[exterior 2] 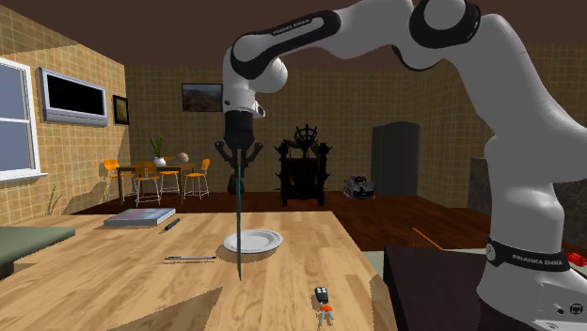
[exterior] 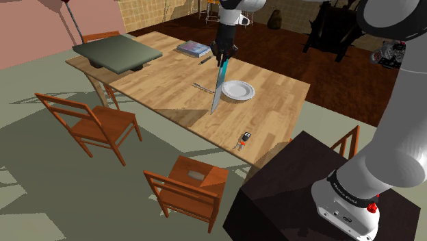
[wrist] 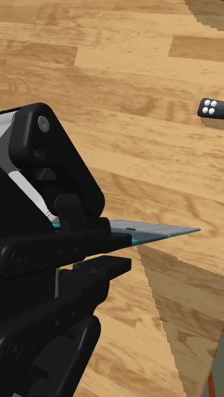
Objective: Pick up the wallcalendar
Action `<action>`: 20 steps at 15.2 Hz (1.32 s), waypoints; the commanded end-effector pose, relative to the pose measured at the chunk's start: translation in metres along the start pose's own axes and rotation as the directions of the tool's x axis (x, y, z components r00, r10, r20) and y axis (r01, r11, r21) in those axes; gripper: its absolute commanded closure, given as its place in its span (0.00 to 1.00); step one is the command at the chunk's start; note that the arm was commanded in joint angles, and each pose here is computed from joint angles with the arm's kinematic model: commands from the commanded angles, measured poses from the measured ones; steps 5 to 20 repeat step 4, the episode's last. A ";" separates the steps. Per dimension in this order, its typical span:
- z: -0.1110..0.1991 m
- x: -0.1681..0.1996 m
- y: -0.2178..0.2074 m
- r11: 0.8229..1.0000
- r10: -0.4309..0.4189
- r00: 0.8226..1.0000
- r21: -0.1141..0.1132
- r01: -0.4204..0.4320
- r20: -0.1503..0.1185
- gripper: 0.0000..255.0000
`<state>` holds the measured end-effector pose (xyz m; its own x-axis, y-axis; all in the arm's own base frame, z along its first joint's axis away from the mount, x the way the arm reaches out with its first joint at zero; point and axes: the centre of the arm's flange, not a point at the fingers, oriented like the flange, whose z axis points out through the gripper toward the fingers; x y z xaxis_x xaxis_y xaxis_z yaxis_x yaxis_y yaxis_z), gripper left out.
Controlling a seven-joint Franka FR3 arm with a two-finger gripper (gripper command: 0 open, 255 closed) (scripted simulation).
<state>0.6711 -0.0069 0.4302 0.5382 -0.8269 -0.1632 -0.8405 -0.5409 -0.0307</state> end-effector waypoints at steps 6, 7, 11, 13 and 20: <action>-0.017 -0.003 -0.001 1.000 0.000 1.000 0.000 0.000 0.000 1.00; -0.017 -0.003 -0.001 1.000 0.000 1.000 0.000 0.000 0.000 1.00; -0.017 -0.003 -0.001 1.000 0.000 1.000 0.000 0.000 0.000 1.00; -0.017 -0.003 -0.001 1.000 0.000 1.000 0.000 0.000 0.000 1.00; -0.017 -0.003 -0.001 1.000 0.000 1.000 0.000 0.000 0.000 1.00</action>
